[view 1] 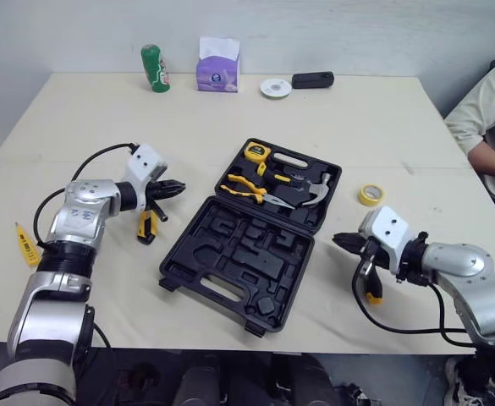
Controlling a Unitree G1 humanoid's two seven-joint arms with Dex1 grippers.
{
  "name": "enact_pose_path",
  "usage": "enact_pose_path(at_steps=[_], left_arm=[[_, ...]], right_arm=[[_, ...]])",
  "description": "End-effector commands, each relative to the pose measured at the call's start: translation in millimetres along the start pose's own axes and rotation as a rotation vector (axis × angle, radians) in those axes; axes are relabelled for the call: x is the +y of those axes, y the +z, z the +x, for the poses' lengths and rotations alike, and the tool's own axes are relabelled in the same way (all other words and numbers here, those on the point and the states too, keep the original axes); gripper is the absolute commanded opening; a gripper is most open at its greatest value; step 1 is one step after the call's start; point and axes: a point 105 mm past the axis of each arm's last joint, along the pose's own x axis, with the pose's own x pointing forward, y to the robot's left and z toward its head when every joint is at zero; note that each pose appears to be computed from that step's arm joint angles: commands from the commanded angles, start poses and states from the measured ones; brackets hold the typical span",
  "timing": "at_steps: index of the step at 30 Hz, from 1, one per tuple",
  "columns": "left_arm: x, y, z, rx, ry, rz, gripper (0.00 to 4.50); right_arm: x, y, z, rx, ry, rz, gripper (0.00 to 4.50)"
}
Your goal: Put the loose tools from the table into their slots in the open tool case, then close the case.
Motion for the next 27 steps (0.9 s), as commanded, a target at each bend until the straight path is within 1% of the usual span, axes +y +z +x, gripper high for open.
enact_pose_path(at_steps=[1, 5, 8, 15, 23, 27], left_arm=[[-4, 10, 22, -0.004, -0.051, 0.033, 0.0], [-13, 8, 39, 0.018, -0.09, 0.054, 0.0], [-14, 7, 44, 0.022, -0.092, 0.062, 0.0], [-17, 8, 46, 0.009, -0.126, 0.067, 0.0], [-29, 0, 45, 0.014, -0.198, 0.072, 0.0], [-39, -4, 42, 0.024, -0.283, 0.059, 0.0]], right_arm=[[8, 9, 9, -0.047, -0.004, -0.014, 0.09], [13, 9, 20, -0.054, -0.001, -0.01, 0.09], [15, 7, 26, -0.05, -0.002, -0.011, 0.09], [17, 13, 36, -0.075, 0.023, -0.021, 0.09], [14, 30, 51, -0.116, 0.044, -0.044, 0.09], [15, 33, 54, -0.113, 0.064, -0.061, 0.09]])
